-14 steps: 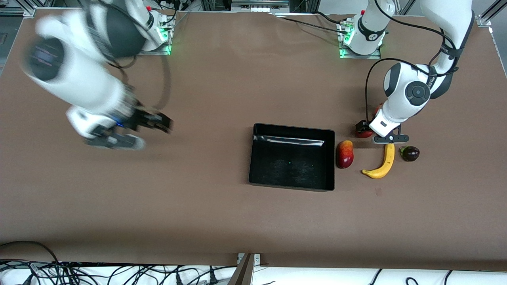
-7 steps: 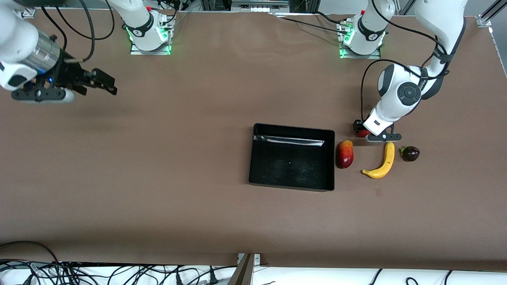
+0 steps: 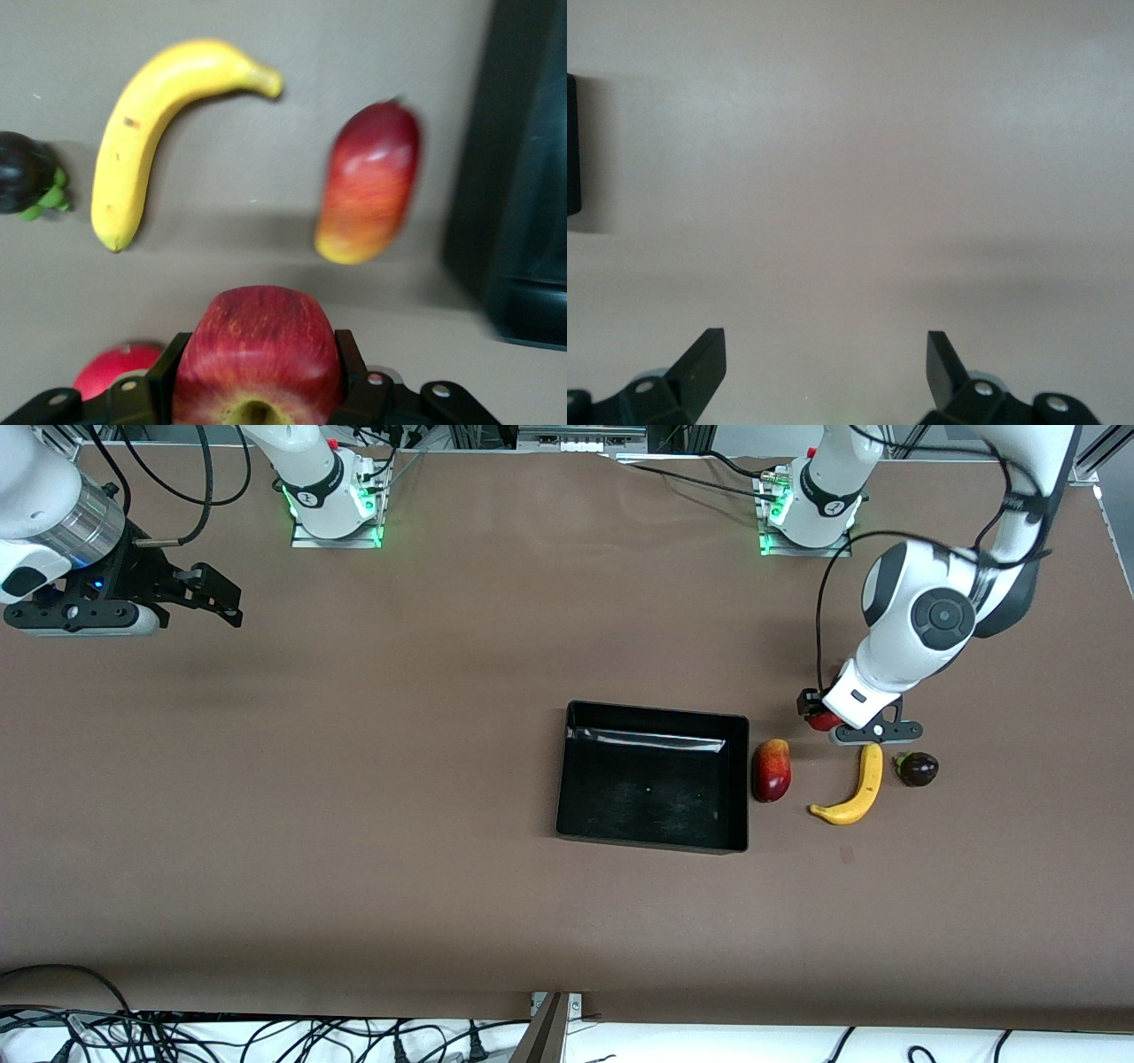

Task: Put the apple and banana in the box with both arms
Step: 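Carry the red apple into the black box and release it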

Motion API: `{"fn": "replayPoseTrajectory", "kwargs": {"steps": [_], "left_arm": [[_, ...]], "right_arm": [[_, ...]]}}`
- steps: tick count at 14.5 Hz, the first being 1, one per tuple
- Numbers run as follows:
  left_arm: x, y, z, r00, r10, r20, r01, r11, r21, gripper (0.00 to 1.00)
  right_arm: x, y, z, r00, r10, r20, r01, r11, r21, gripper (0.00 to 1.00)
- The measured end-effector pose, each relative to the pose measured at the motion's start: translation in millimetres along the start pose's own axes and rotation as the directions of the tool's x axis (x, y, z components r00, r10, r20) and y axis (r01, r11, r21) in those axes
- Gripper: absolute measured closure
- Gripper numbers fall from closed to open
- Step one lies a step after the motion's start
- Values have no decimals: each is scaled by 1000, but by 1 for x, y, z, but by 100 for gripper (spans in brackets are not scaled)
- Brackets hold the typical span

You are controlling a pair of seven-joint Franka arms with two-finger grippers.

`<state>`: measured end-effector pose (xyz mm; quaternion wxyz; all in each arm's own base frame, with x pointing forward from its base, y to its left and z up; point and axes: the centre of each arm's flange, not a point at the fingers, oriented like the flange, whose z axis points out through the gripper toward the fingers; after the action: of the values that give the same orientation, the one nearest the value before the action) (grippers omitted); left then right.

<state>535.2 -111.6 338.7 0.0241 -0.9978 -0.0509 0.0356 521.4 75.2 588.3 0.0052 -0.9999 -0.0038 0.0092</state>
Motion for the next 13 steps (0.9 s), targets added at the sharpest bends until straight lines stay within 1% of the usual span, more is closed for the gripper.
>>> {"fn": "replayPoseTrajectory", "kwargs": {"steps": [2, 3, 4, 6, 8, 10, 13], "left_arm": [[12, 55, -50, 996, -86, -14, 86, 996, -21, 31], [18, 83, -61, 990, -140, -20, 139, 989, -45, 31], [24, 107, -60, 982, -188, -10, 187, 980, -65, 31], [38, 145, -27, 963, -269, 27, 270, 958, -92, 31], [52, 160, 24, 948, -312, 62, 317, 942, -111, 31], [56, 163, 71, 942, -318, 103, 328, 939, -102, 31], [50, 170, 105, 941, -309, 136, 320, 945, -67, 31]], "right_arm": [[4, 3, -2, 1000, 1, -14, -1, 1000, -15, 0], [6, 3, -2, 1000, 2, -17, -2, 1000, -21, 0], [8, 4, -3, 1000, 2, -19, -3, 1000, -28, 0], [11, 6, -8, 999, 1, -33, -3, 999, -43, 0], [12, 8, -16, 999, 0, -52, -4, 998, -60, 0], [14, 10, -15, 999, 4, -52, -7, 998, -68, 0], [19, 7, -8, 999, 25, -42, -28, 997, -71, 0]]}}
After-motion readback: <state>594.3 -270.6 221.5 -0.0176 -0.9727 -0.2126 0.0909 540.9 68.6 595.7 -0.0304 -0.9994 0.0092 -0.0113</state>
